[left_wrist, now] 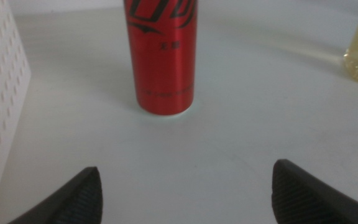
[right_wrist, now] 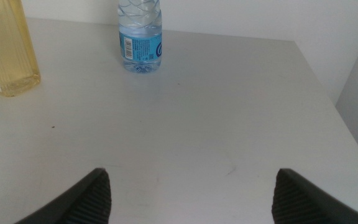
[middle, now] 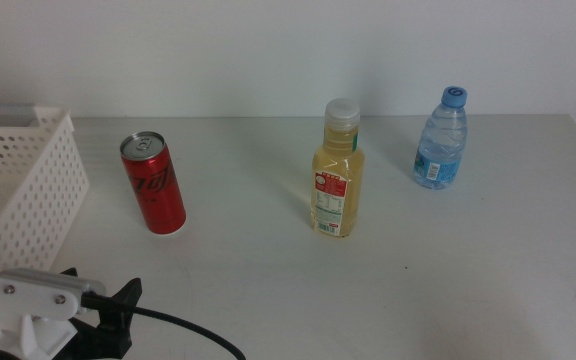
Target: Use arms to grab the bottles and put them into the dustbin to the left of the table.
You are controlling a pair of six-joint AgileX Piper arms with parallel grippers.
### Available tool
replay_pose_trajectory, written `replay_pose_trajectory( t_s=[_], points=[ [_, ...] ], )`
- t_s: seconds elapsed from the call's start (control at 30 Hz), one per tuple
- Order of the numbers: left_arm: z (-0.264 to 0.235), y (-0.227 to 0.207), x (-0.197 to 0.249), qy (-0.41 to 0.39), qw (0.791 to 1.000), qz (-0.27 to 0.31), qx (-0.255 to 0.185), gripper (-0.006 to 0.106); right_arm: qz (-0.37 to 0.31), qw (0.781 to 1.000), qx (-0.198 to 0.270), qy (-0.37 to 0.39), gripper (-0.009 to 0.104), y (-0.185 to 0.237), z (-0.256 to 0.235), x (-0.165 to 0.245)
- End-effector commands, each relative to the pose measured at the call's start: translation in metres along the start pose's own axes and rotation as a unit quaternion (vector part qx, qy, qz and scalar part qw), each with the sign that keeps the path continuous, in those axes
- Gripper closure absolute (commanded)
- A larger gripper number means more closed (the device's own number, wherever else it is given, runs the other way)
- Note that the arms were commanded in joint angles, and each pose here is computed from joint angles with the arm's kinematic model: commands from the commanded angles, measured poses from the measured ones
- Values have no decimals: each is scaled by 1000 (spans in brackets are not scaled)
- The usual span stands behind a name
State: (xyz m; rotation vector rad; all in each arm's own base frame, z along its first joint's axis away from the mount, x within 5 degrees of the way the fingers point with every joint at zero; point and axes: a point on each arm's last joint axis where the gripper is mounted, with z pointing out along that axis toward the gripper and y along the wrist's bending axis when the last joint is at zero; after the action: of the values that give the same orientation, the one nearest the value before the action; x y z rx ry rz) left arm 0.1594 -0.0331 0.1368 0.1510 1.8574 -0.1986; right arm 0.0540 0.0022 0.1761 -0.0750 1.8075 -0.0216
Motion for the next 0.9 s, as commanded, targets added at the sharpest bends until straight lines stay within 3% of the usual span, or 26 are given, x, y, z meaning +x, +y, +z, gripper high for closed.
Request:
replay_pose_trajectory(
  t_s=[0.0,0.27,0.87],
  points=[
    [-1,0,-20,-99,995,-15,-4,7,-8,998,11,-53,29,-2,-3,-11],
    [20,0,-40,-131,991,-16,-1,7,-8,998,11,-53,29,-2,-3,-11],
    [109,-1,-93,-83,996,-4,2,7,-8,998,11,-53,29,-2,-3,-11]
  ],
)
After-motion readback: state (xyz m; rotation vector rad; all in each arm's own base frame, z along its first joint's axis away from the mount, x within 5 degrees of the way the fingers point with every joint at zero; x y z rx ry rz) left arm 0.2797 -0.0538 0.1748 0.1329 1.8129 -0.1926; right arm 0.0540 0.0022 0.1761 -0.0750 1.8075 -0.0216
